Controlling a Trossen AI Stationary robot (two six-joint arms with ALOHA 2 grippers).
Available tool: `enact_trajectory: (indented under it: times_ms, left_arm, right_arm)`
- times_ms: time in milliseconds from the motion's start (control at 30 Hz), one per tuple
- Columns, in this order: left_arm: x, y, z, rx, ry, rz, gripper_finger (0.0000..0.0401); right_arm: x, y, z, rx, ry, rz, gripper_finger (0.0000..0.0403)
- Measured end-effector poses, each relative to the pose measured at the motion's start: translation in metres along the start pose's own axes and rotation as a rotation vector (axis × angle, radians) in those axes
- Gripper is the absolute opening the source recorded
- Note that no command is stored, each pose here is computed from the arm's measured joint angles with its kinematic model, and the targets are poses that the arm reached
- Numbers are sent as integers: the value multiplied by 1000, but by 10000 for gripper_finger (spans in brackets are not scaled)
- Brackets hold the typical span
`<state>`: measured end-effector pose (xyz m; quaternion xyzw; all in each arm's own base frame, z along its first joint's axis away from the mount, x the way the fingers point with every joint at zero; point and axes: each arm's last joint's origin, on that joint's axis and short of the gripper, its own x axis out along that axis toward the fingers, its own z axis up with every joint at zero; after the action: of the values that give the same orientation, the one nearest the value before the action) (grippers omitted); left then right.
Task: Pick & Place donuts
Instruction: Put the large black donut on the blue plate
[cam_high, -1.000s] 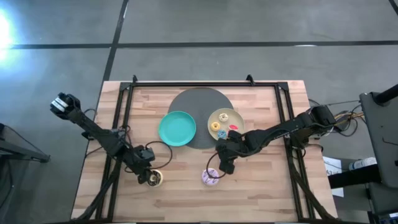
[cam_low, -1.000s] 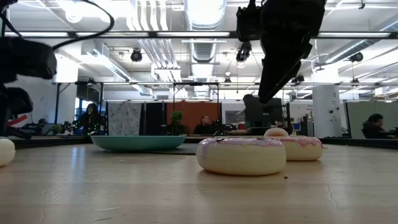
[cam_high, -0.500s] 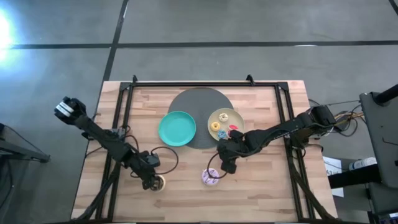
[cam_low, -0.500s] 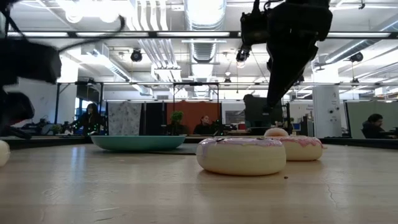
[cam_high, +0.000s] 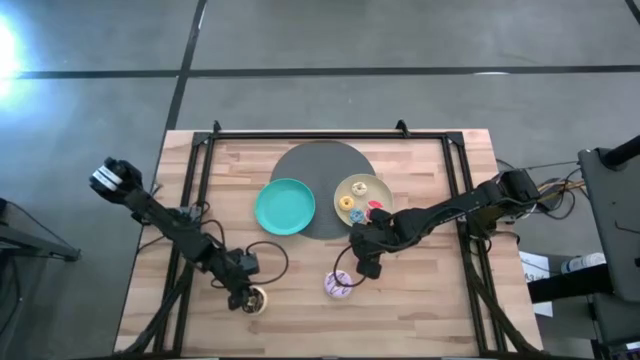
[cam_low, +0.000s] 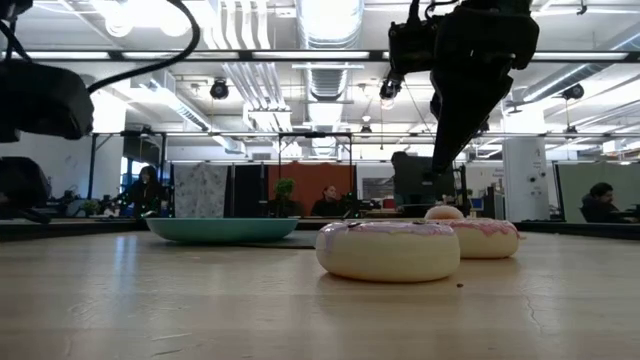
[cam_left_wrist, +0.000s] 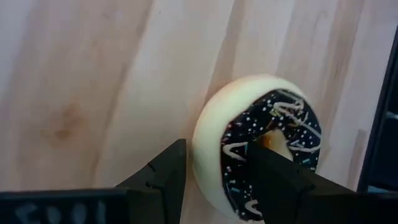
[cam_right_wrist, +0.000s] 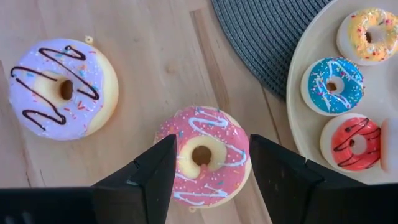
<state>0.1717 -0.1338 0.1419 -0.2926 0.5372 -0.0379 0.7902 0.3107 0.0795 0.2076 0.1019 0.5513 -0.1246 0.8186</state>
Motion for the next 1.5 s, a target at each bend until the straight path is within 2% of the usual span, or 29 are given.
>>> enact_trajectory:
  times_ms: [167, 367, 500, 600, 767, 900, 1000, 1133, 1300, 1400, 1500]
  left_arm:
    - [4, -4, 1, 8, 22, -50, 140]
    - [18, -2, 1, 7, 39, 63, 129]
    - [23, -6, 5, 61, 55, 90, 69]
    - [22, -12, 10, 95, 53, 87, 15]
    - [0, -4, 27, 92, 28, 128, 3]
    - [-46, 6, 62, 59, -102, 109, 2]
    - [-82, 27, 95, 50, -273, 181, 1]
    - [-111, 72, 134, -4, -351, 301, 1]
    - [-111, 137, 161, -78, -284, 437, 1]
    - [-106, 170, 168, -166, -246, 434, 9]
    - [-106, 183, 179, -201, -292, 408, 41]
  right_arm:
    - [0, 0, 0, 0, -1, -2, 194]
    - [0, -1, 0, 7, -10, -23, 194]
    - [-3, -1, 0, 33, -25, -24, 194]
    - [-18, -4, 3, 68, -104, -56, 194]
    - [-47, -17, 5, 124, -216, -78, 194]
    - [-64, -31, 3, 142, -250, -78, 194]
    - [-72, -38, -2, 149, -285, -125, 194]
    - [-74, -45, -9, 162, -305, -157, 194]
    - [-67, -47, -16, 159, -284, -175, 194]
    - [-63, -48, -19, 171, -277, -175, 194]
    - [-58, -47, -21, 179, -251, -134, 194]
